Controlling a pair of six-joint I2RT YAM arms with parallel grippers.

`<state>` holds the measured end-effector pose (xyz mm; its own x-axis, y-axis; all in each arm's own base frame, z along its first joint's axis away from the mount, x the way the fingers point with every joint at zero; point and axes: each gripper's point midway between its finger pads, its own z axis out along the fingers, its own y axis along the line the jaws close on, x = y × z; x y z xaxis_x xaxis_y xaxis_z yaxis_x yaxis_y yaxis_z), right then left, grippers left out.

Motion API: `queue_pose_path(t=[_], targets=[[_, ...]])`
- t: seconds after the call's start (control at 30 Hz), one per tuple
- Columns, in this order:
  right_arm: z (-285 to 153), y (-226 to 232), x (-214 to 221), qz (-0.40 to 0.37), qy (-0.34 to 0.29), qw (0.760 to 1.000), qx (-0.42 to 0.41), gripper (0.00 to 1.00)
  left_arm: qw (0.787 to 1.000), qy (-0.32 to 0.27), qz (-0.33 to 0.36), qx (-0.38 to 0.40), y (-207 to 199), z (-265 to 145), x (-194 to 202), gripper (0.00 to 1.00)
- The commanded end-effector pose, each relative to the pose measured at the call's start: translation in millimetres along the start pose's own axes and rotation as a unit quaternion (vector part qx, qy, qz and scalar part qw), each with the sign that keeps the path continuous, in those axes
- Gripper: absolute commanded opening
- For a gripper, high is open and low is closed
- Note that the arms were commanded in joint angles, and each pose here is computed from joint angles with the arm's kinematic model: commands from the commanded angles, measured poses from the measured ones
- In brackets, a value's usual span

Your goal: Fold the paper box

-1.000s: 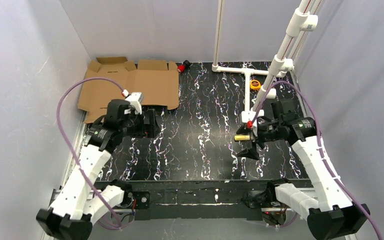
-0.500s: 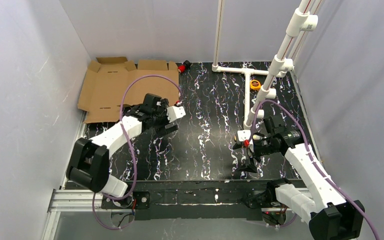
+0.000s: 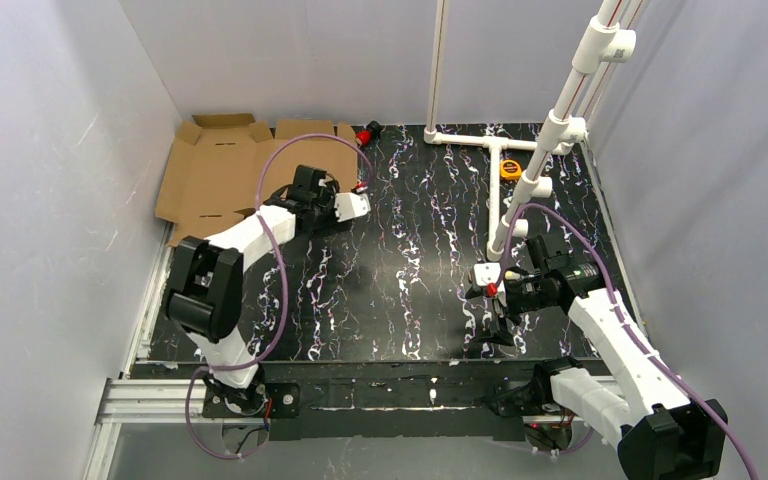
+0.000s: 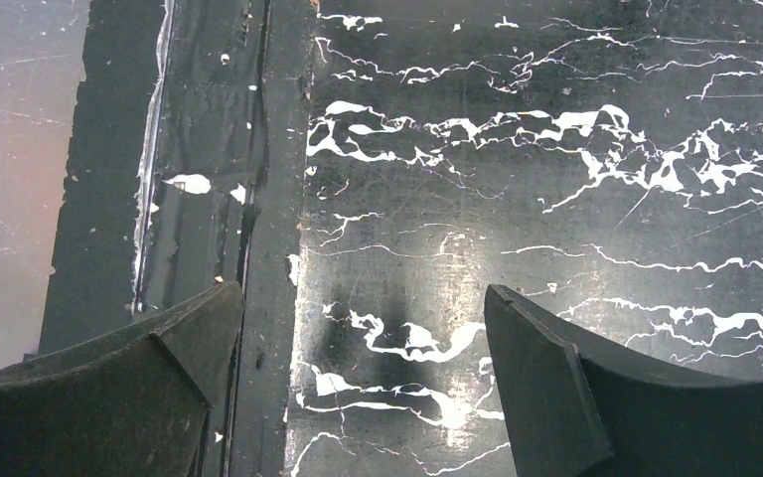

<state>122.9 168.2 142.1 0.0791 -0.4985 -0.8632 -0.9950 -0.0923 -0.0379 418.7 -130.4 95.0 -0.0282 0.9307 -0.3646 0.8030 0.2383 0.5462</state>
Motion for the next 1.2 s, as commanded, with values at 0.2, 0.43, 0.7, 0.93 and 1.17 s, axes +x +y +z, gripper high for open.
queue_pose_path(t=[0.2, 0.43, 0.7, 0.93, 1.17], targets=[[2, -1, -3, -0.013, -0.010, 1.000, -0.002, 1.00, 0.996, 0.066, 0.015, -0.065, 33, 29, 30, 0.48], [3, 0, -2, -0.011, -0.010, 1.000, -0.003, 1.00, 0.995, 0.080, 0.021, -0.055, 27, 45, 38, 0.26], [3, -2, 0, -0.010, -0.004, 1.000, -0.003, 1.00, 0.998, 0.053, -0.006, -0.025, -5, 29, 26, 0.00], [6, 0, 1, -0.008, 0.001, 1.000, -0.014, 1.00, 0.993, 0.053, -0.103, 0.034, -50, -20, -7, 0.00], [7, 1, 2, -0.007, 0.001, 1.000, -0.015, 1.00, 0.946, 0.014, -0.308, 0.100, -67, -57, -69, 0.00]])
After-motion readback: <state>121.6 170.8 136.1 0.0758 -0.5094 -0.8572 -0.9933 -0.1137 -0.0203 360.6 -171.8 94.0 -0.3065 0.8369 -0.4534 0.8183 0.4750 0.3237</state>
